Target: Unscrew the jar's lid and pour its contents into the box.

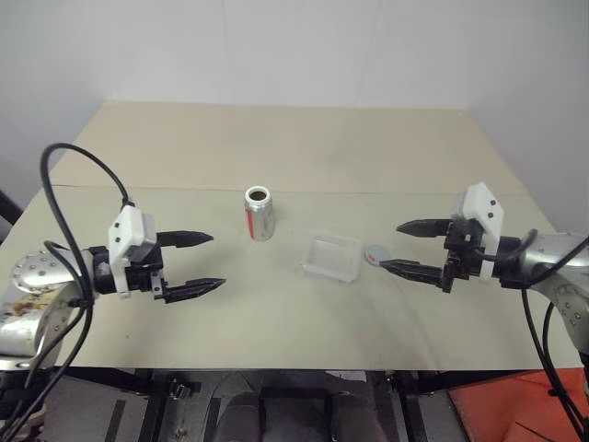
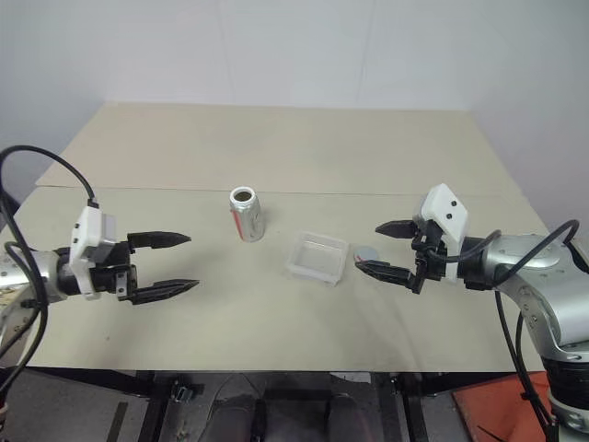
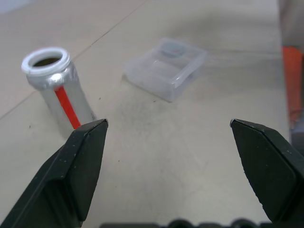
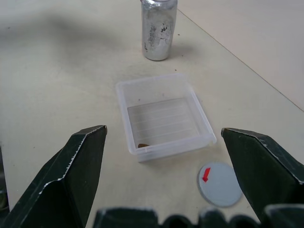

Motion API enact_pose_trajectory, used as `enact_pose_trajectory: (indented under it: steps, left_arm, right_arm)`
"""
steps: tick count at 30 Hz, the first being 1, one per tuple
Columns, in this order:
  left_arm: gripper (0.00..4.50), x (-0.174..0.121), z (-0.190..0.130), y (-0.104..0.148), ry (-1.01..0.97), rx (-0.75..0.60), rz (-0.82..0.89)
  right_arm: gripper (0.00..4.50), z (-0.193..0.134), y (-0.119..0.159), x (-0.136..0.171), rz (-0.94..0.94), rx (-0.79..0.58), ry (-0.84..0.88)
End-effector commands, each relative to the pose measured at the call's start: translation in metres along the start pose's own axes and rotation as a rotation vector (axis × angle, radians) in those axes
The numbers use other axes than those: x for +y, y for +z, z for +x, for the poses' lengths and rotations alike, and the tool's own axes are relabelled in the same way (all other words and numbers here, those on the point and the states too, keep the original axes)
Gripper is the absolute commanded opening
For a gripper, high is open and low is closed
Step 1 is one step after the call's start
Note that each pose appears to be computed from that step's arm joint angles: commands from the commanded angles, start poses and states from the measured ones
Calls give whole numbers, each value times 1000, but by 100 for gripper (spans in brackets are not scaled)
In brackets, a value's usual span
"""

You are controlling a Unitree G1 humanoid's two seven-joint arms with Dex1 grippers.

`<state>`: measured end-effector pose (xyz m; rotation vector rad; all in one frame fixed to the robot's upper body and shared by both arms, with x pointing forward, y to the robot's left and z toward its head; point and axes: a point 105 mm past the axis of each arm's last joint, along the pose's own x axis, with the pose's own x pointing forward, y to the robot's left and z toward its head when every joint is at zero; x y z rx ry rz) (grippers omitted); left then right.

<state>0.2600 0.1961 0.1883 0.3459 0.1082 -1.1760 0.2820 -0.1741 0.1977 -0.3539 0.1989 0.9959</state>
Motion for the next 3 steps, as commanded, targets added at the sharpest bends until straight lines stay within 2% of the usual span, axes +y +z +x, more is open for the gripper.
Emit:
enact_pose_trajectory:
  steps: [1, 3]
  left_arm:
    - [448, -1, -7, 10, -11, -21, 16]
    - [448, -4, -3, 11, -18, -27, 16]
  right_arm:
    - [450, -4, 11, 2, -75, -43, -18]
    - [450, -6, 5, 2, -78, -41, -28]
